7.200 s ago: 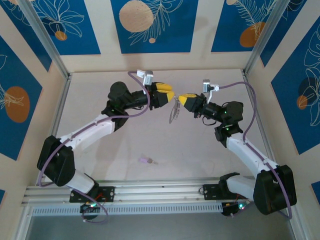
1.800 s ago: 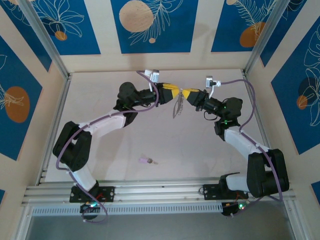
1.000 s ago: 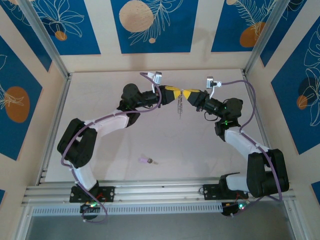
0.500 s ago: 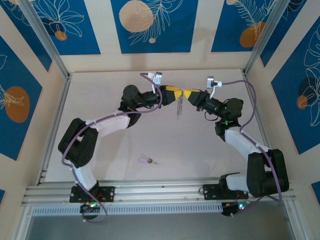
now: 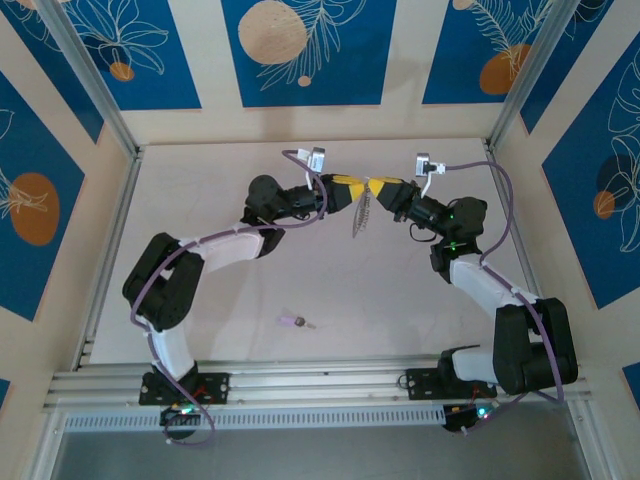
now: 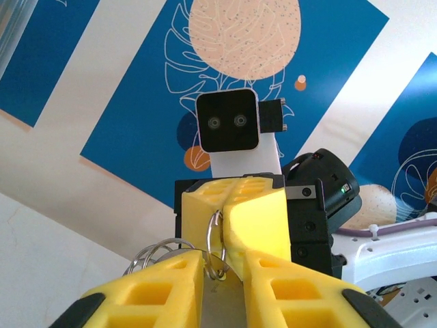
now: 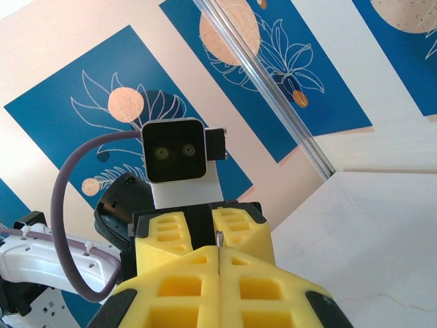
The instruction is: Put the keys on the keyring
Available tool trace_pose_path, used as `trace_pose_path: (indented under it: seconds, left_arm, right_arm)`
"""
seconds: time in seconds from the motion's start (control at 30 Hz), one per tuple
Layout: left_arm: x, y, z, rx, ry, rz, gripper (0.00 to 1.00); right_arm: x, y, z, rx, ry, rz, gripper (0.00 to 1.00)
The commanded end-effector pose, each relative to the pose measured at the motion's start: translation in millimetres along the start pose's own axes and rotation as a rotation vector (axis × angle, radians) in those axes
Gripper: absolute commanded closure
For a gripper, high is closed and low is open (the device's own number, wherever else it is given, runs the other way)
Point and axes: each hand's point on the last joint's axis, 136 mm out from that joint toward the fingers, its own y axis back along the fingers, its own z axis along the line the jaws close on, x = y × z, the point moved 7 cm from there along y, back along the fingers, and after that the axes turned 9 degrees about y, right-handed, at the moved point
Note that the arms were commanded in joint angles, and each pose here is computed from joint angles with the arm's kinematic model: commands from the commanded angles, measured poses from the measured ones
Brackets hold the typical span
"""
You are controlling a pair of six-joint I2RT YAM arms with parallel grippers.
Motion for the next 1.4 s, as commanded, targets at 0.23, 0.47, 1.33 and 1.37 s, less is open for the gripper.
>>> trace_pose_path:
  seconds: [0.23,0.47,1.33,1.37]
  left_arm:
    - [0.8,-6.7,-5.6,0.046,-0.022,-0.02,0.78]
    - [0.5,-8.7,-5.1,0.053,-0.02,-0.026,0.79]
    - [-1.8,-12.8,-5.6,0.077,-0.041,-0.062,1.0]
    - [-1.7,-12.2,-5.9,0.075,-0.047,-0.064,1.0]
  right_arm:
    - [-5.4,1.8,2.4,-0.004,0.032,-0.033,1.0]
    - [-4.4,1.5,2.7,-0.009,0.032,-0.029,1.0]
    - [-5.5,2.1,2.8,-0.006,0.023,-0.022,1.0]
    - [-6.3,2.3,2.4,-0.002,0.019,-0.021,1.0]
